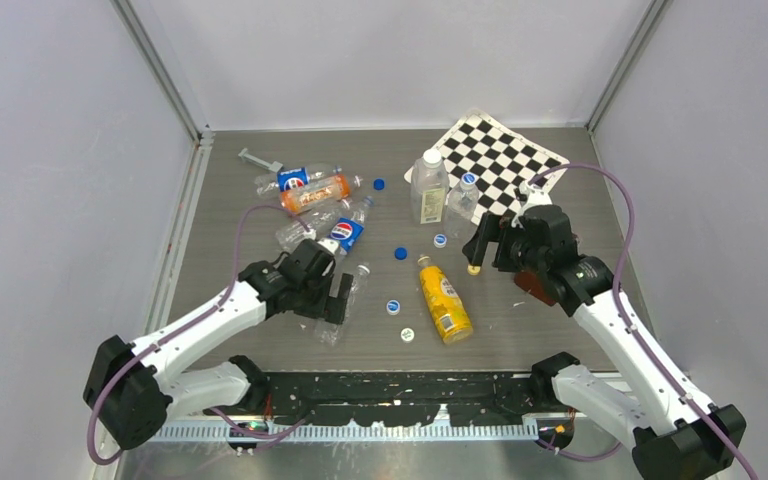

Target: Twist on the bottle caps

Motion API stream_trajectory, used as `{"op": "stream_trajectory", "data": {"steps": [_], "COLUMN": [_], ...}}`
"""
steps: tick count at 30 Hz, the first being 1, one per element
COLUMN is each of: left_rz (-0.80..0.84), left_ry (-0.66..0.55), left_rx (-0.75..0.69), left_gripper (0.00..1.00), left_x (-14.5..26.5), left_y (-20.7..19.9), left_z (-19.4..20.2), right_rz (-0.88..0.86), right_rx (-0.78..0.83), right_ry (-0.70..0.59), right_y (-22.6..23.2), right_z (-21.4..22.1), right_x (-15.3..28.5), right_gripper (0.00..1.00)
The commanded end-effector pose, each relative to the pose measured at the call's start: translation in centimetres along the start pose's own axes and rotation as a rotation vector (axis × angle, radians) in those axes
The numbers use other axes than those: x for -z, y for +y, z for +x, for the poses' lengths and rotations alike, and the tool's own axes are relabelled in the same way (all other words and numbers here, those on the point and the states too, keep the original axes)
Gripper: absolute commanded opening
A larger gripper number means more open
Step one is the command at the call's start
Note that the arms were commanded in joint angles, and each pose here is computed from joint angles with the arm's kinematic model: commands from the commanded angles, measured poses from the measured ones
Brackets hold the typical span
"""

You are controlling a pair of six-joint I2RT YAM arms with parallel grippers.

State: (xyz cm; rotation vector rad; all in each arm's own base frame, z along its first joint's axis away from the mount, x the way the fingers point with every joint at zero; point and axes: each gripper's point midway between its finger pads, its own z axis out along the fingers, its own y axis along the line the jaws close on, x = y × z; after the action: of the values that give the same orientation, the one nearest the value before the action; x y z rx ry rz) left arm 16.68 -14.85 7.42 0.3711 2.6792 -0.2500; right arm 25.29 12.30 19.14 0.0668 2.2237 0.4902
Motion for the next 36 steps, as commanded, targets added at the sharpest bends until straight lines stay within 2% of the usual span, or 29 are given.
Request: {"op": "stream_trajectory", "data": {"steps": [1,5,10,20,24,36], "left_rz": [0.005,0.012,-0.058,-0.234,-0.294,-0.468], "left_ry": [-0.020,-0.054,-0.043,-0.044,-0.062,-0.067], "left_rx": [-0.022,0.008,-0.073,-0.174,-0.241,-0.341], "left_gripper": [1.00,0.97,0.94,0.87,0.85,0.86], "left_x": [1.8,1.6,0.4,-2.7,-2.9,-4.8], "left_y": [-0.6,-1.5,-2.5,-2.9,-3.9,-3.0], "left_z": [-2.0,-3.8,-5.2,-6.9,-7.2,-7.1], "right_rz": [0.010,-0.080,-0.159,0.050,0.053,0.028], "right_rx": [-0.050,-0.090,-0.052,-0.089,-0.101,-0.089], "right_ry": [-0.023,-0.114,-0.191,0.041,0.048,0.043], "right_y": [0.4,1.6,2.3,-0.6,-0.6,-0.1], "right_z": [-1.1,-1.9,-2.0,0.9,1.1,0.9], "right_x": [0.9,1.6,2.8,1.1,0.9,1.0], "right_gripper": [1.00,1.00,1.00,1.00,1.00,1.00]}}
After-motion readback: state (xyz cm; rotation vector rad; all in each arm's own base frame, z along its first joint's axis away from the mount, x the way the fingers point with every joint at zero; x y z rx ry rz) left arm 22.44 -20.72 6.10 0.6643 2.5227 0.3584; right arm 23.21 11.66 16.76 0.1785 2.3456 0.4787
